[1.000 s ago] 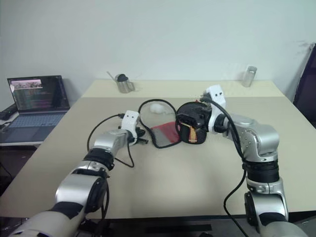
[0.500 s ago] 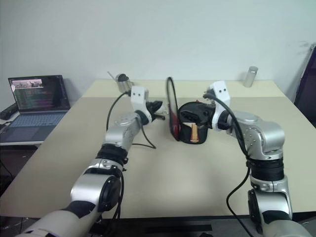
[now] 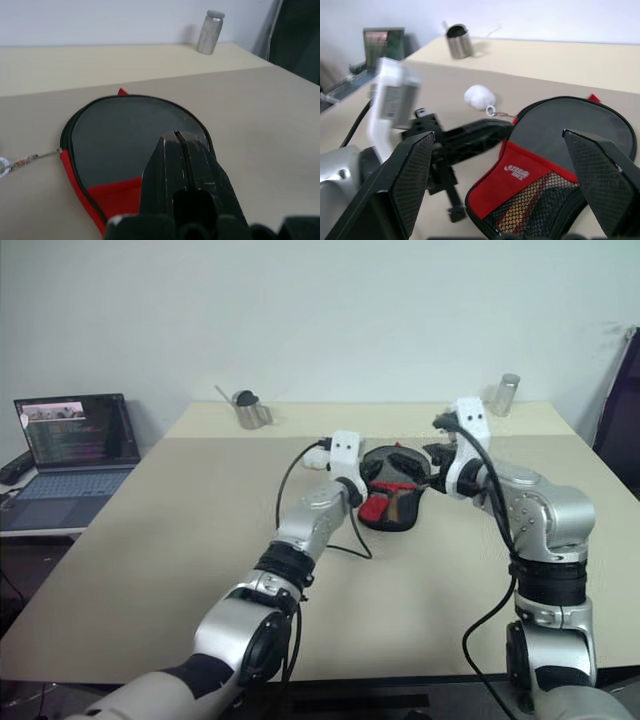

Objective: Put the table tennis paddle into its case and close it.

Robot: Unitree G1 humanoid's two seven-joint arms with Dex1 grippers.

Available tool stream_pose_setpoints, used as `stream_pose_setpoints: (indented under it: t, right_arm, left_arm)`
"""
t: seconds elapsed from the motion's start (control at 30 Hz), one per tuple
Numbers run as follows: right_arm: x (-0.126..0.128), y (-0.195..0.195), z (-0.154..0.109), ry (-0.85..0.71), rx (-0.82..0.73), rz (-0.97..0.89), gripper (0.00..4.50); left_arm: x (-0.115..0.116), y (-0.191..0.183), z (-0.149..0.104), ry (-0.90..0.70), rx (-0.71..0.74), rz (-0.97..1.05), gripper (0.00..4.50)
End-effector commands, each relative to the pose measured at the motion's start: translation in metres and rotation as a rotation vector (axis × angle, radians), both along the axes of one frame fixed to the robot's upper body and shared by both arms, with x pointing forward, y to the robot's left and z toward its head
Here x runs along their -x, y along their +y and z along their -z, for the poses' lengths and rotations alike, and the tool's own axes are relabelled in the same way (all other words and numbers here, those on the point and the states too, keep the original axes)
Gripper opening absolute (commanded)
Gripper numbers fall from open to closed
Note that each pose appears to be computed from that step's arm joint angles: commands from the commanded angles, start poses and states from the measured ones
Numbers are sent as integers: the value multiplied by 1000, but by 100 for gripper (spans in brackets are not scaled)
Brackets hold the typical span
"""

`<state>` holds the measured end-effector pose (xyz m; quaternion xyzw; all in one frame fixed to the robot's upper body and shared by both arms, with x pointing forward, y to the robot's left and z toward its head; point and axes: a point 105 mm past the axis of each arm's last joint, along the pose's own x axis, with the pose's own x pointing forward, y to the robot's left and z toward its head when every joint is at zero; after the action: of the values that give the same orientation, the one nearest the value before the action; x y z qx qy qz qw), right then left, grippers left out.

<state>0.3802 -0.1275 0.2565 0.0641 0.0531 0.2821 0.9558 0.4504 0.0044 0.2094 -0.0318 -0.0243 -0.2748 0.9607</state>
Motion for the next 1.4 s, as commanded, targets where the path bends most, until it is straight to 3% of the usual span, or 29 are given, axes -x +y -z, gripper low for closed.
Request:
stream_pose_setpoints:
  t: [0.03, 0.17, 0.27, 0.63, 0.8, 0.93, 1.1, 1.27, 1.4]
  right_arm:
    - [-12, -19, 21, 137, -154, 135, 450]
    - [-31, -26, 68, 358, -312, 282, 450]
    - [-36, -23, 84, 430, -384, 296, 450]
    - [-45, -10, 122, 618, -594, 271, 450]
    - [-47, 11, 128, 654, -616, 217, 450]
    - [-49, 34, 126, 663, -628, 163, 450]
    - [-47, 67, 121, 669, -624, 81, 450]
    - [-48, 69, 122, 656, -614, 82, 450]
    - [-50, 58, 129, 655, -598, 131, 359]
  left_arm:
    - [15, 28, -52, -190, 9, 132, 1]
    - [51, 83, -49, -156, -112, 316, 1]
    - [68, 114, -42, -73, -133, 328, 62]
    - [111, 168, -12, 88, -238, 303, 446]
    - [116, 167, -10, 95, -233, 284, 446]
    - [108, 175, -14, 29, -295, 177, 446]
    - [115, 172, -10, 36, -320, 211, 446]
    - [116, 171, -9, 33, -321, 200, 446]
    - [116, 171, -10, 27, -327, 190, 450]
